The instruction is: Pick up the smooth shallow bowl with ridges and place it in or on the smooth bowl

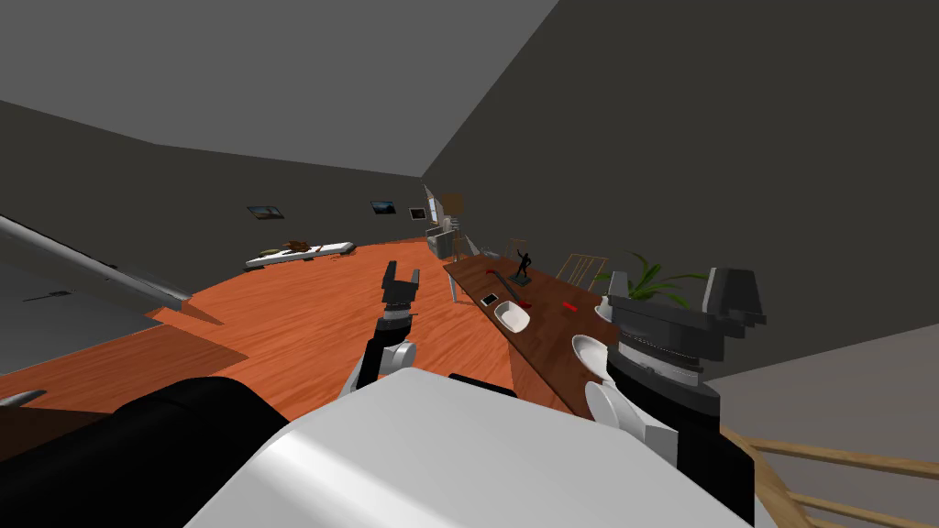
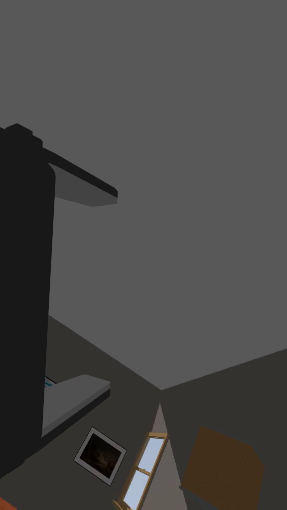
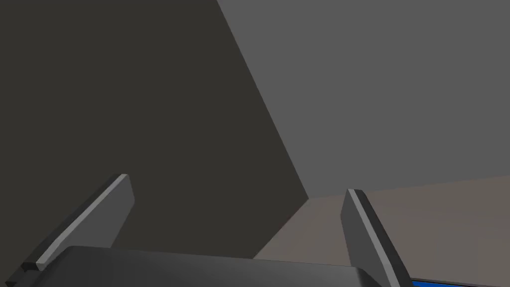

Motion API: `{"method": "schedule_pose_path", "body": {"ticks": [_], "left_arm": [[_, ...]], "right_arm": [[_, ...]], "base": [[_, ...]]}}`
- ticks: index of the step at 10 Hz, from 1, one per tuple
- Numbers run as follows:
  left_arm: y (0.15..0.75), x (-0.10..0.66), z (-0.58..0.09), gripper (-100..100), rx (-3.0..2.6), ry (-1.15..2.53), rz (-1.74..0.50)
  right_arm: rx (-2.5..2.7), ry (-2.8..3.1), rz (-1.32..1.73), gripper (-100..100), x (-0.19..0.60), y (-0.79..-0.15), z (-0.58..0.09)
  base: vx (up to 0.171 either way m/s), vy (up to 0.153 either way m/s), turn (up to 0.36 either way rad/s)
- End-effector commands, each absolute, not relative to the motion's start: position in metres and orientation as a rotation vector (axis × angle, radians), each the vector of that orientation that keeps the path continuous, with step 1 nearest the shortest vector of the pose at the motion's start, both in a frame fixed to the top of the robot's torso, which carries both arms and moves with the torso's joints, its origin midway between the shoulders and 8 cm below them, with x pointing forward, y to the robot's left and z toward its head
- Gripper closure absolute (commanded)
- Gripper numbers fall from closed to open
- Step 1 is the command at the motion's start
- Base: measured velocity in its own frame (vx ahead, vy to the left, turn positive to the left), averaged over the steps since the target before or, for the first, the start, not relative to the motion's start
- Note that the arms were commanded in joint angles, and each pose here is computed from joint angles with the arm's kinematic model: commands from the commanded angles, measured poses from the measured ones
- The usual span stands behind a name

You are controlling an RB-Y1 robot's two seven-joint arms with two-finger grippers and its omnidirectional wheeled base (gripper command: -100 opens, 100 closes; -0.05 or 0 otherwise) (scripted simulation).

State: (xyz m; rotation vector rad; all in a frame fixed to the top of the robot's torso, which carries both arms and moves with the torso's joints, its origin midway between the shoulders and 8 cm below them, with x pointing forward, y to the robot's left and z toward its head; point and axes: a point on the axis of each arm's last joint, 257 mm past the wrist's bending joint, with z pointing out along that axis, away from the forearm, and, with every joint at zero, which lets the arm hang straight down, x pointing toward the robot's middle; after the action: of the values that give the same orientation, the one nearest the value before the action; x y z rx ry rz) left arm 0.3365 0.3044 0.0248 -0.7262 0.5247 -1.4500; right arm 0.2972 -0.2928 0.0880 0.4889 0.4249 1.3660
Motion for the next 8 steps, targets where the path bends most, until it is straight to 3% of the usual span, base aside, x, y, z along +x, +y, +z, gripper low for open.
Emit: {"method": "schedule_pose_path", "body": {"ticks": [1,8], "left_arm": [[0.304,0.337,0.025,0,-0.726,0.525,-1.450],[0.304,0.336,0.025,0,-0.726,0.525,-1.450]], "right_arm": [[0.479,0.484,1.356,-100,0.307,-0.283,0.083],[0.417,0.761,1.263,-100,0.351,-0.234,0.050]], "base": [[-0.025,0.066,0.019],[0.028,0.109,0.011]]}}
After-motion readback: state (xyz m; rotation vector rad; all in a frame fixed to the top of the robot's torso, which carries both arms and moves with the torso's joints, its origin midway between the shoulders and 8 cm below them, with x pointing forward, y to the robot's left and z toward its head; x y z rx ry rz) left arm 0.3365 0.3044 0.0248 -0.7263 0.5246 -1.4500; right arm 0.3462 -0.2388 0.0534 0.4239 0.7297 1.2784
